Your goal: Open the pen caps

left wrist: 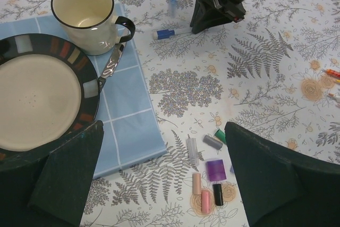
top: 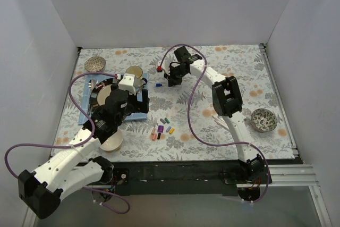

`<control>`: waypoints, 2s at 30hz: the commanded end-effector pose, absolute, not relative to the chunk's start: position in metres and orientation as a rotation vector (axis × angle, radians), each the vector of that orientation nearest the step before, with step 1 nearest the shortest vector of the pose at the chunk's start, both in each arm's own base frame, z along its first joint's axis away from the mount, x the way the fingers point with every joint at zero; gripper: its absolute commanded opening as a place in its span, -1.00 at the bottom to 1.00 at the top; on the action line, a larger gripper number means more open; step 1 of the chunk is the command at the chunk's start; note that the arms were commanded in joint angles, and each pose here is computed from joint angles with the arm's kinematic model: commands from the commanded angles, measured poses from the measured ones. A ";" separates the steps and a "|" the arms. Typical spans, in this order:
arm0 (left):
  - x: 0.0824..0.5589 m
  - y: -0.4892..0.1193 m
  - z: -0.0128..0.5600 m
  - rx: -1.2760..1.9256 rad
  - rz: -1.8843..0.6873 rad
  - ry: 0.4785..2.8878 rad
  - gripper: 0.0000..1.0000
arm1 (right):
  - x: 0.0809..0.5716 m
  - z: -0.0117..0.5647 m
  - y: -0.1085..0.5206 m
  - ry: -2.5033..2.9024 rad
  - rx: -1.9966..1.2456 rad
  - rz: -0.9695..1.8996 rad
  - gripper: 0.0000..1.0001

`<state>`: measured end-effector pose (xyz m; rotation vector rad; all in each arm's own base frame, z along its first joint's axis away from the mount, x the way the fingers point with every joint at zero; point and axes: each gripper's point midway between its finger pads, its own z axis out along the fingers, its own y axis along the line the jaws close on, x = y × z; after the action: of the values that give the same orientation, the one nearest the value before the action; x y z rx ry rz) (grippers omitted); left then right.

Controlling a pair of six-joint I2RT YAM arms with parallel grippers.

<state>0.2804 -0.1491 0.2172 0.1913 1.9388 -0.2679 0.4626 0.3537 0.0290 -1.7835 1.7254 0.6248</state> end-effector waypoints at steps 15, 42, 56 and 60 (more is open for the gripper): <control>0.269 -0.210 0.235 -0.139 -1.080 1.880 0.96 | 0.340 0.024 0.261 2.156 -1.582 0.650 -0.97; 0.358 -0.309 0.116 -0.728 -1.332 2.095 0.65 | 0.295 0.105 0.262 2.065 -1.192 1.324 -0.97; 0.356 -0.324 0.111 -0.714 -1.354 2.108 -0.31 | 0.299 0.100 0.259 2.100 -1.097 1.364 -0.97; 0.355 -0.329 0.114 -0.688 -1.374 2.112 -0.58 | 0.300 0.102 0.259 2.094 -1.092 1.354 -0.97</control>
<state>0.3469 -0.3206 0.0970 -0.7278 2.1560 -1.3411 0.2992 0.2562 0.0871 -1.0982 2.1554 1.3359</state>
